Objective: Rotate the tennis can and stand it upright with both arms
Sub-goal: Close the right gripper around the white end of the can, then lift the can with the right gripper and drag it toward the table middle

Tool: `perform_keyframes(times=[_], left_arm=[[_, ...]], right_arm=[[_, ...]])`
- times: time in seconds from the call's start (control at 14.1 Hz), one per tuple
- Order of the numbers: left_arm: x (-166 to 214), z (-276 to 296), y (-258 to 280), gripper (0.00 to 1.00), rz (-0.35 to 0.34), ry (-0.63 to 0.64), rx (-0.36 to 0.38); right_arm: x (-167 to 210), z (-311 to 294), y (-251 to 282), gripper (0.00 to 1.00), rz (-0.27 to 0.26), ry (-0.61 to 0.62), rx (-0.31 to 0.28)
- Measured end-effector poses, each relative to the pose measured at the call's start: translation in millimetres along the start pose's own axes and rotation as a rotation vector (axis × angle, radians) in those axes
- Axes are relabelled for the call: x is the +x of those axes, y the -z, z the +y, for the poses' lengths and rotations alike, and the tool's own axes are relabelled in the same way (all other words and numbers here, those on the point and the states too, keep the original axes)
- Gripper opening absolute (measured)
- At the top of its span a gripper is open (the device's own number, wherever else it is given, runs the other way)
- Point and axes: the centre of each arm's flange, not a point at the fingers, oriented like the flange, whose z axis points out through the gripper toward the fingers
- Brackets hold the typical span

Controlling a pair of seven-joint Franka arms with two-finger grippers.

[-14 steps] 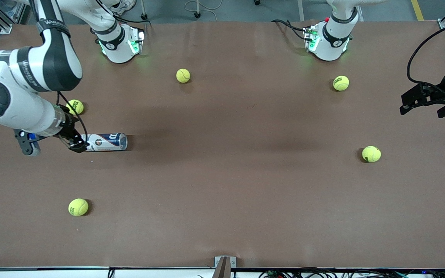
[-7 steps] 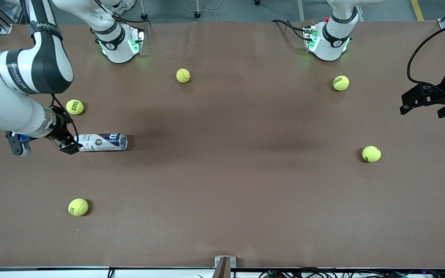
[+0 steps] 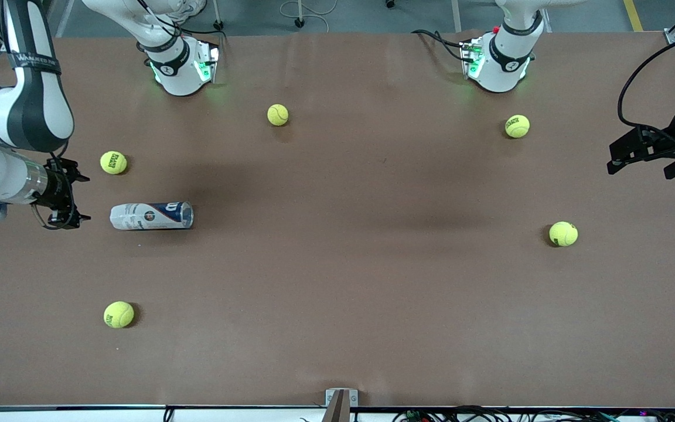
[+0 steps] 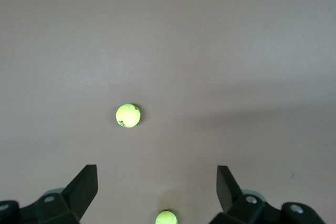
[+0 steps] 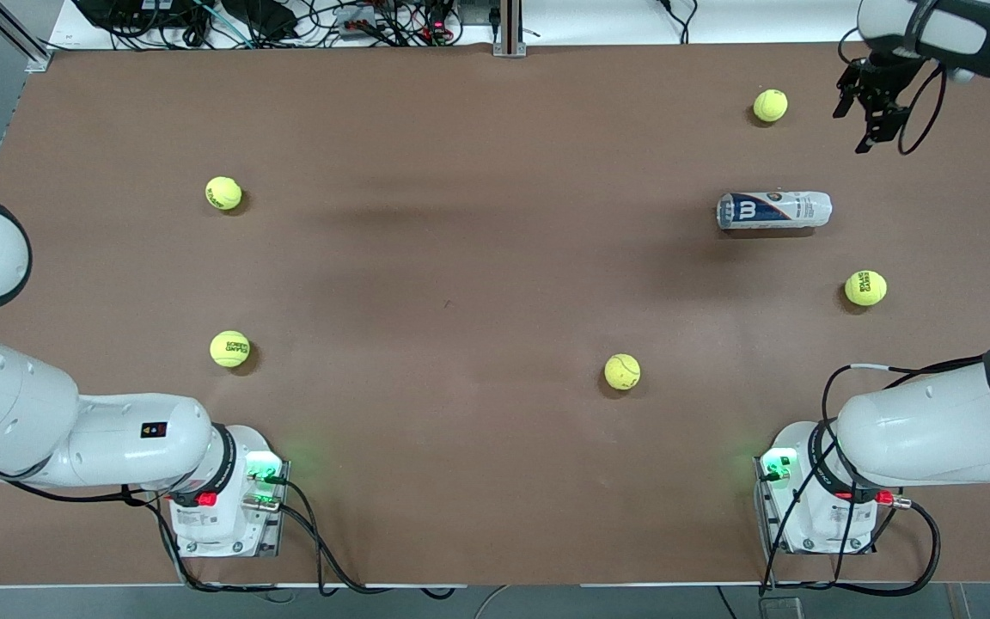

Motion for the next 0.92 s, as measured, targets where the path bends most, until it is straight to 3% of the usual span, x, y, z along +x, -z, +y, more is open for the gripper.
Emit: perform_keyframes(times=[0.35, 0.92], left_arm=[[0.1, -0.1, 0.0, 1.0, 0.001, 0.0, 0.0], [0.2, 0.0, 0.2, 1.0, 0.002, 0.0, 0.0]], right_arm=[[27.8, 5.6, -77.5, 1.0, -0.002, -0.083, 0.035], [21.6, -4.1, -147.4, 1.0, 0.003, -0.081, 0.04]])
